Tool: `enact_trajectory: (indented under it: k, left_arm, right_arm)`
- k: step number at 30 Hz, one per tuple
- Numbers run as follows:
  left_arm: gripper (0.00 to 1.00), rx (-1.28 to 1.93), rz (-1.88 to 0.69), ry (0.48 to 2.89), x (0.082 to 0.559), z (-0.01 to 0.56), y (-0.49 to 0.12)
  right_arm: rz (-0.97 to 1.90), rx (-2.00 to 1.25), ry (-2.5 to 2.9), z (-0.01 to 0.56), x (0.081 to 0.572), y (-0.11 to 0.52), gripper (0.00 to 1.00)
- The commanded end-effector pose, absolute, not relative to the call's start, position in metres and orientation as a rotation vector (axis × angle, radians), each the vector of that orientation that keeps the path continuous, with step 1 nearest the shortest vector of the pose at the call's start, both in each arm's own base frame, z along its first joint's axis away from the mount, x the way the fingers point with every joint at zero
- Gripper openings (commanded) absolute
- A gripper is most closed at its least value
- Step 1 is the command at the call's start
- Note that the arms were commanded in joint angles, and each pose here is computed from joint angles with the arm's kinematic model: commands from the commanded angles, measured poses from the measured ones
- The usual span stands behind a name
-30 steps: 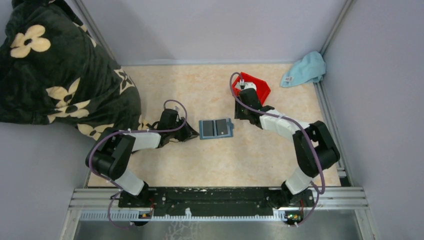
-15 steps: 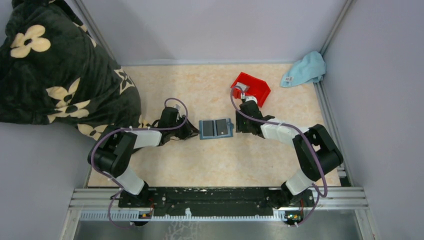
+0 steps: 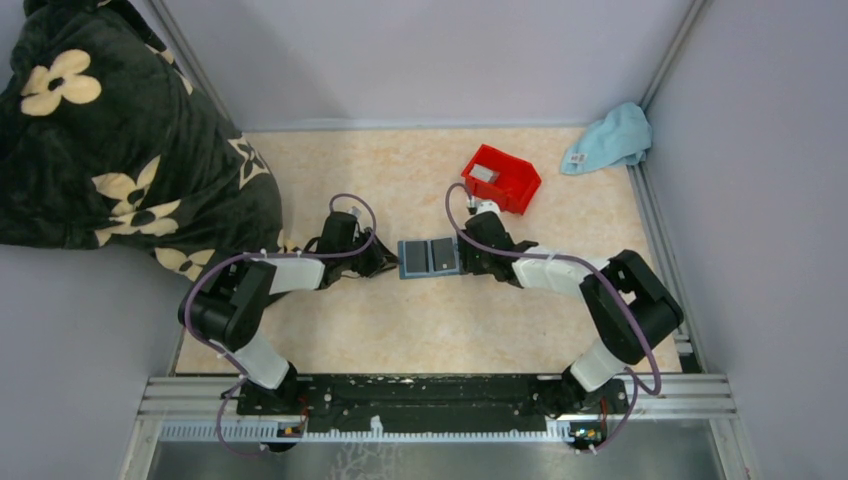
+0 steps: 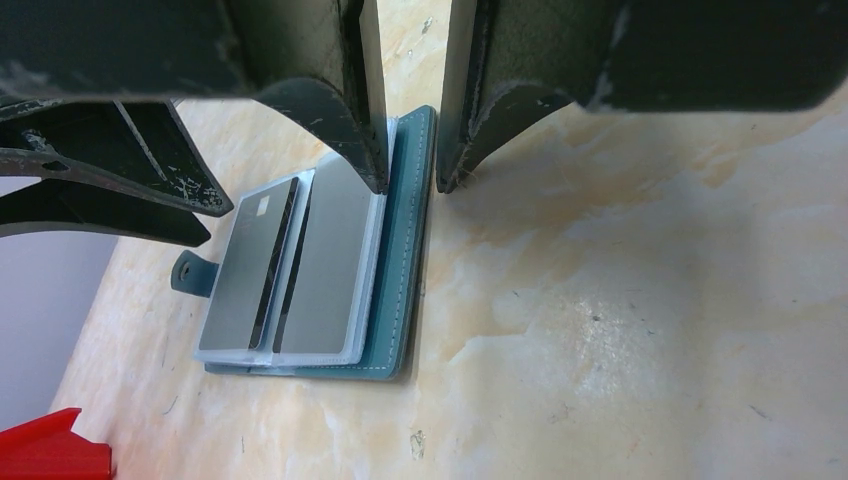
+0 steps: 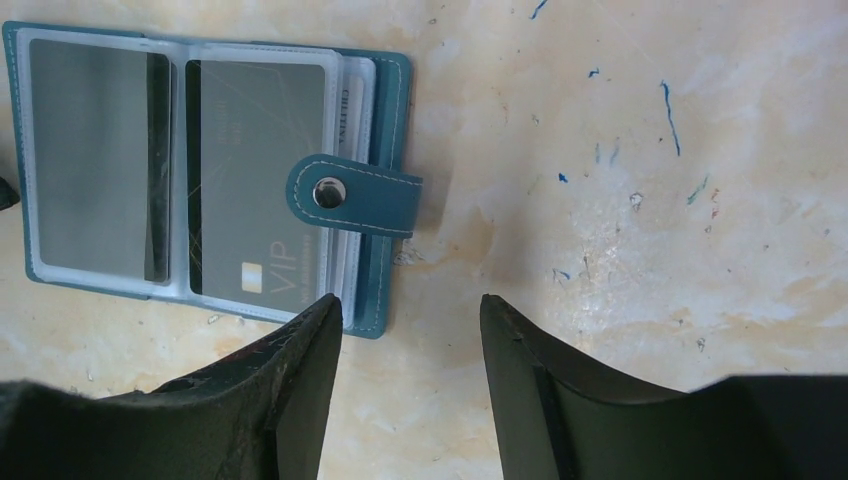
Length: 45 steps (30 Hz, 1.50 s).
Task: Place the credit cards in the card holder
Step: Move the distractor to the center of the board.
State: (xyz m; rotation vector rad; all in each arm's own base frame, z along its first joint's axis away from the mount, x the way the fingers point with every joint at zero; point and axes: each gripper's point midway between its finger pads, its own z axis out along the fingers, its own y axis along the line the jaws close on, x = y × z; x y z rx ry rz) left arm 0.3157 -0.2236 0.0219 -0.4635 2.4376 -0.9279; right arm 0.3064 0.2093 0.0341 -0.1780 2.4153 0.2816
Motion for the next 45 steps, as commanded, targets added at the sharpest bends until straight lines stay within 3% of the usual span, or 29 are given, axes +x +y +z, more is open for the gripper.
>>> enact_trajectory:
  k: [1, 6, 8, 11, 16, 19, 23, 31, 45]
  left_arm:
    - [0.34, -0.536, -0.652, 2.653, 0.278, -0.039, -0.185]
    - [0.34, -0.558, -0.659, 2.650, 0.276, -0.042, -0.184]
    - [0.36, -0.570, -0.671, 2.649, 0.275, -0.042, -0.185]
    - [0.41, -0.579, -0.679, 2.649, 0.277, -0.042, -0.187]
    - [0.44, -0.609, -0.688, 2.632, 0.281, -0.038, -0.188]
    - [0.45, -0.639, -0.724, 2.616, 0.282, -0.035, -0.191]
    - [0.47, -0.685, -0.782, 2.607, 0.271, -0.042, -0.193]
    - [0.49, -0.676, -0.870, 2.598, 0.249, -0.055, -0.204]
    - [0.50, -0.630, -0.963, 2.557, 0.241, -0.052, -0.217]
  right_arm:
    - [0.264, -0.158, 2.315, 0.057, 0.324, 0.221, 0.54]
    - [0.189, -0.089, 2.164, 0.127, 0.344, 0.210, 0.54]
    - [0.122, -0.035, 2.083, 0.162, 0.364, 0.196, 0.60]
    - [0.066, 0.076, 1.996, 0.210, 0.403, 0.168, 0.61]
    - [-0.123, 0.352, 1.880, 0.252, 0.472, 0.092, 0.73]
    - [-0.214, 0.497, 1.876, 0.233, 0.510, 0.047, 0.77]
    - [-0.395, 0.589, 1.851, 0.202, 0.552, -0.001, 0.91]
    - [-0.689, 0.664, 1.995, 0.099, 0.620, -0.061, 0.96]
    - [-0.851, 0.814, 1.967, 0.056, 0.618, -0.142, 0.95]
